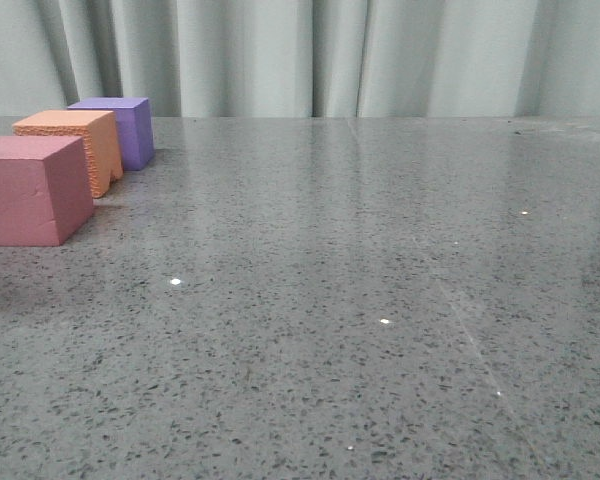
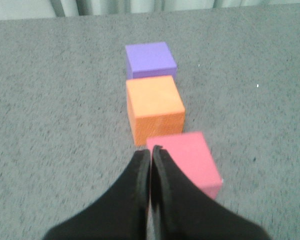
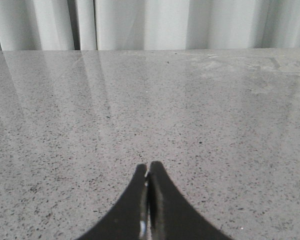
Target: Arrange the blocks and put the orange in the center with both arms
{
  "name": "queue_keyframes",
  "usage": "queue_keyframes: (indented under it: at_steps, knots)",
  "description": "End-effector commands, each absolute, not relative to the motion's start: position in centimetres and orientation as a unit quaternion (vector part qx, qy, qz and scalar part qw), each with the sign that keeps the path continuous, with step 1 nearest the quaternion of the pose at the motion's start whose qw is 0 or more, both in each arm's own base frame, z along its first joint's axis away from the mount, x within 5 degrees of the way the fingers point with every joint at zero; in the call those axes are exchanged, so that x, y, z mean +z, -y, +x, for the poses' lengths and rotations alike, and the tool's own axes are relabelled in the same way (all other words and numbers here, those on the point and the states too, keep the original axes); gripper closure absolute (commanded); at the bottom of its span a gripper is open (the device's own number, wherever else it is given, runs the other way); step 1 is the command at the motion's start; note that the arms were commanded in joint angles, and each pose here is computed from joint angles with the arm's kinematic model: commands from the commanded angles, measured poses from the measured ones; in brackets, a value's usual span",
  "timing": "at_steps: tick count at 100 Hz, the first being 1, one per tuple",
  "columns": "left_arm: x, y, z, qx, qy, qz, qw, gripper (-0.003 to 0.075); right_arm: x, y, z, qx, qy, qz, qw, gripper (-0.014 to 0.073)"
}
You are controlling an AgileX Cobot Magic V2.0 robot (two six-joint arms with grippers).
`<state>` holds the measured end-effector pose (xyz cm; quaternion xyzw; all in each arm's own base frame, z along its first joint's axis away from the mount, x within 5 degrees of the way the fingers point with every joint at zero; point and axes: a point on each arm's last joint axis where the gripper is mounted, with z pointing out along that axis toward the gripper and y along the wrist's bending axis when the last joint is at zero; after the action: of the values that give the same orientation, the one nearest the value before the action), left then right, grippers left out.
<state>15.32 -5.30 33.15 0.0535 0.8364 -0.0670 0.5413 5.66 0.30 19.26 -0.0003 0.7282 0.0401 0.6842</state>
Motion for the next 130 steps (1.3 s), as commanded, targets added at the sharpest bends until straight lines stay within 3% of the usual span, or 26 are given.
queue_keyframes:
  at_steps: [1,32,104,130]
  knots:
    - [33.6,4.9,14.0,-0.085,-0.807,0.069,0.58,0.0733,20.7,-0.3,5.4,0.04,-0.682,-0.004,0.73,0.0662]
    - [30.7,3.3,10.8,-0.099,-0.807,0.055,0.579,0.0733,20.7,-0.3,5.4,0.04,-0.682,-0.004,0.73,0.0662]
    - [30.8,3.3,10.8,-0.095,-0.802,0.061,0.586,0.0734,20.7,-0.3,5.4,0.04,-0.682,-0.004,0.73,0.0662]
    - [31.2,3.5,10.5,-0.08,-0.777,0.118,0.613,0.0734,20.7,-0.3,5.4,0.04,-0.682,-0.004,0.73,0.0662]
